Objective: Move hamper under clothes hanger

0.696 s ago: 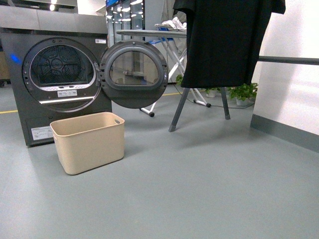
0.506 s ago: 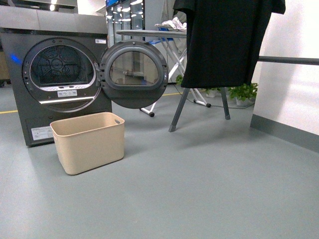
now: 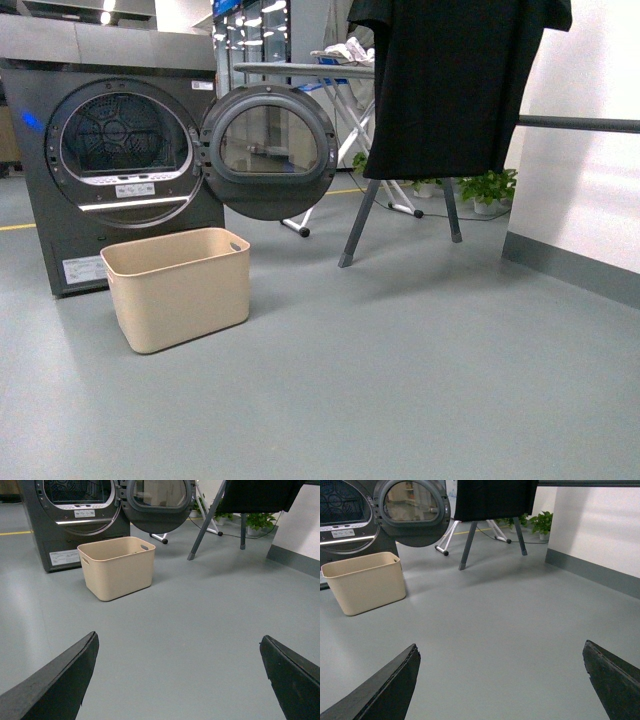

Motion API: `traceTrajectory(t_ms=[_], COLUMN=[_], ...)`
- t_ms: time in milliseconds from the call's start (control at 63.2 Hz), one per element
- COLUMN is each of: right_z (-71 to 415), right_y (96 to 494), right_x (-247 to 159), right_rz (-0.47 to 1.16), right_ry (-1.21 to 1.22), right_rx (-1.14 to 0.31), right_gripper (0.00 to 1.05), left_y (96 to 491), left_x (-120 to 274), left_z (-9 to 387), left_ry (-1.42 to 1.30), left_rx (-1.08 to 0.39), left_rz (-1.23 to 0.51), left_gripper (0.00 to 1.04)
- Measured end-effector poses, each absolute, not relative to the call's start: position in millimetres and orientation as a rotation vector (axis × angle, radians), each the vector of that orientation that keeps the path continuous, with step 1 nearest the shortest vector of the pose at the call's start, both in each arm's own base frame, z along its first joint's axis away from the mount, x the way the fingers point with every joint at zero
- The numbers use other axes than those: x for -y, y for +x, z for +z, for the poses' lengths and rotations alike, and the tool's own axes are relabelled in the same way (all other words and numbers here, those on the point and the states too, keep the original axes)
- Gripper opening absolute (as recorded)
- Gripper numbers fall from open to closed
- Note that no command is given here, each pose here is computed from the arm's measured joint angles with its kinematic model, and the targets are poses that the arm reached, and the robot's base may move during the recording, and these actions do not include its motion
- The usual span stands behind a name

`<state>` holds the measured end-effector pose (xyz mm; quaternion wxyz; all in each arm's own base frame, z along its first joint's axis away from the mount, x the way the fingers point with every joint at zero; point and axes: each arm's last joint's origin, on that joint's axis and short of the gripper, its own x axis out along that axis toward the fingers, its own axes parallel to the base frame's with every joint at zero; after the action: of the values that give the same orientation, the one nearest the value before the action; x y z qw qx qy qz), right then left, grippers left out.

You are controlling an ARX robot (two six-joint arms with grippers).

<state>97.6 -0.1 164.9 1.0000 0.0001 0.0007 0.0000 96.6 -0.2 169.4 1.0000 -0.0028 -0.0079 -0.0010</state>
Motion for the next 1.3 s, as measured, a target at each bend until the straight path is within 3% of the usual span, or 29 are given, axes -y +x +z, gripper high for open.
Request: traceTrajectory(t_ms=[1298], right_z=[164.9], right_y=[97.6], right_x=[0.1], right_rz=[0.000], right_ry=[0.000], right_rx=[-0.001], right_gripper=[0.97], left_y=[96.6], left_x=[0.2], left_z=[169.4], left_ry=[-0.006], left_rx=[0.016], left_rz=[-0.002], left_gripper=[0.98])
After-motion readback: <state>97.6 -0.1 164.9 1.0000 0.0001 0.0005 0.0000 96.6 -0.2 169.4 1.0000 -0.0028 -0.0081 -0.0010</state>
